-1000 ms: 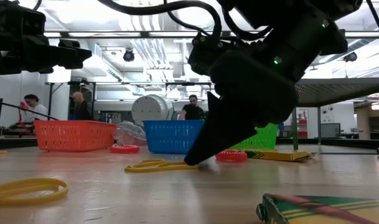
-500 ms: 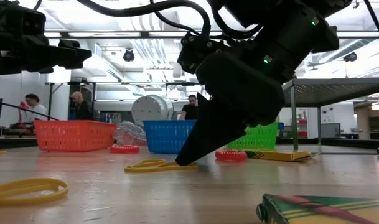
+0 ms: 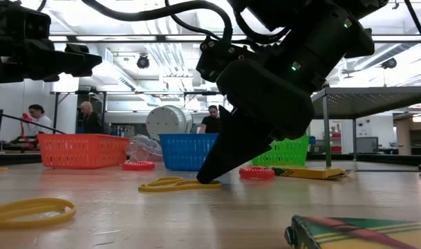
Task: Pick & Place Office Desk Supplies
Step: Put the yellow rubber band into the green bin
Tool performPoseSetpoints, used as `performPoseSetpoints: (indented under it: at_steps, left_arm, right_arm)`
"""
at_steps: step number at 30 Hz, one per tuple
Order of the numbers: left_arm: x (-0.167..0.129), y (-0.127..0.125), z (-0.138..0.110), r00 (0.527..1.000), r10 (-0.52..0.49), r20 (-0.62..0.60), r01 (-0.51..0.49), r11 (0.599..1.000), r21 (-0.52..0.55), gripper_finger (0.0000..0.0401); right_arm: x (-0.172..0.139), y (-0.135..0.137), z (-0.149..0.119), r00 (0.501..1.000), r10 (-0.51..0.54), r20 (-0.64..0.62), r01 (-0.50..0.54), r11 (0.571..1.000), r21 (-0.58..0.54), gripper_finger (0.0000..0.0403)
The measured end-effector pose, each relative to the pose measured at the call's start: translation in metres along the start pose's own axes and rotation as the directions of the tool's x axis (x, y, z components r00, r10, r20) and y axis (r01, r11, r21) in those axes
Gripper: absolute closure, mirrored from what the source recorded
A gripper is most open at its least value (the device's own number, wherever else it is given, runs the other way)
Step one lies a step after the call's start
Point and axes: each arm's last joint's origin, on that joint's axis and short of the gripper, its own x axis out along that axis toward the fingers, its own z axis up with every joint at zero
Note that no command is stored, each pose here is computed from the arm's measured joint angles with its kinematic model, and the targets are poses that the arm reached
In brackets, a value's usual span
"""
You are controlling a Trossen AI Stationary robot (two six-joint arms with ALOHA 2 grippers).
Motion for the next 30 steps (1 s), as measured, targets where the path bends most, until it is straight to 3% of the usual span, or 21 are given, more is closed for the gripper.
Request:
performPoseSetpoints:
  at_steps: [15,30]
  left_arm:
    - [0.0,0.0,0.0,1.0,0.0,0.0,0.0,1.0,0.0,0.0192]
    - [0.0,0.0,0.0,1.0,0.0,0.0,0.0,1.0,0.0,0.0192]
  right_arm:
    - [-0.025,0.002,0.028,0.991,-0.028,0.131,0.027,1.0,0.013,0.0395]
    - [-0.042,0.006,0.049,0.98,-0.08,0.181,0.084,0.996,-0.013,0.0395]
